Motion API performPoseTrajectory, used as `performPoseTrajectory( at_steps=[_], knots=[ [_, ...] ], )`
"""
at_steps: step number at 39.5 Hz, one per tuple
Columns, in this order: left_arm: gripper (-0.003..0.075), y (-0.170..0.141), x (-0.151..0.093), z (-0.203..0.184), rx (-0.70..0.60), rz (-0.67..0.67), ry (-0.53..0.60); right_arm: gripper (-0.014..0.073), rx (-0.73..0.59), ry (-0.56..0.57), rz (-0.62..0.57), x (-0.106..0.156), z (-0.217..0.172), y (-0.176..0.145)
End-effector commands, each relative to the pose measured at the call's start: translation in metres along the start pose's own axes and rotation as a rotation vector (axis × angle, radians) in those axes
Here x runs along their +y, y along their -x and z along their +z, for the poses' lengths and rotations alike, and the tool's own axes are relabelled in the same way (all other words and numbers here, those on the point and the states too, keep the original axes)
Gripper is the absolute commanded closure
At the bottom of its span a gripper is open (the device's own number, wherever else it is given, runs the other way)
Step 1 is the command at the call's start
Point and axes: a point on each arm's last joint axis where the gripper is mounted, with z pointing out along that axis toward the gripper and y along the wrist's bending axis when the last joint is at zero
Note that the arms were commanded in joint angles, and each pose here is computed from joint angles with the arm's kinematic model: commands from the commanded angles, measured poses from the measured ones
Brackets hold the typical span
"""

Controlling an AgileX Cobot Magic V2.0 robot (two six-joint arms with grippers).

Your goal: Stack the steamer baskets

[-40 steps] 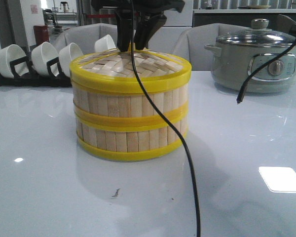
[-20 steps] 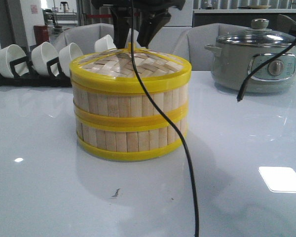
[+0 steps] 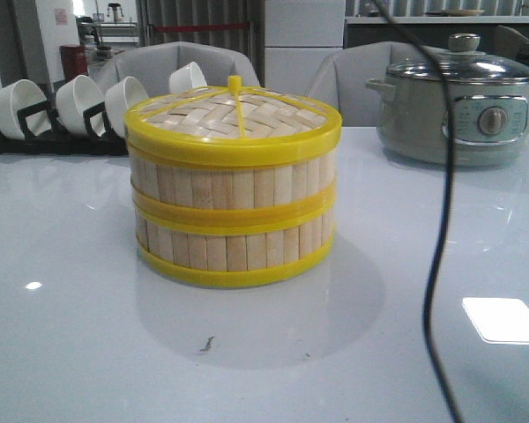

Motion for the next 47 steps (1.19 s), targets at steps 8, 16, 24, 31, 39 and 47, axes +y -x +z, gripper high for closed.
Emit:
performPoseTrajectory(
  at_steps=[8,16,24,31,39,47],
  knots=[
    [0.0634,0.015,-0.001,-0.005,-0.113,-0.002,-0.013,0.0162,-0.369,-0.121,0.065,-0.047,-0.137,-0.025],
    [0.0634,0.015,-0.001,-0.005,-0.113,-0.002,-0.013,0.0162,-0.439,-0.203,0.097,-0.060,-0.177,-0.094],
    [0.0634,0.015,-0.001,-0.005,-0.113,-0.002,-0.013,0.0162,-0.473,-0.274,0.122,-0.061,-0.196,-0.172],
    [0.0634,0.015,-0.001,-0.005,-0.113,-0.002,-0.013,0.0162,-0.504,-0.313,0.132,-0.054,-0.207,-0.228],
    [0.0634,0.015,-0.001,-0.005,-0.113,-0.002,-0.013,0.0162,-0.502,-0.386,0.164,-0.053,-0.206,-0.273],
    [0.0634,0.015,-0.001,-0.005,-0.113,-0.002,-0.013,0.0180,-0.486,-0.396,0.200,-0.054,-0.191,-0.299]
  ],
)
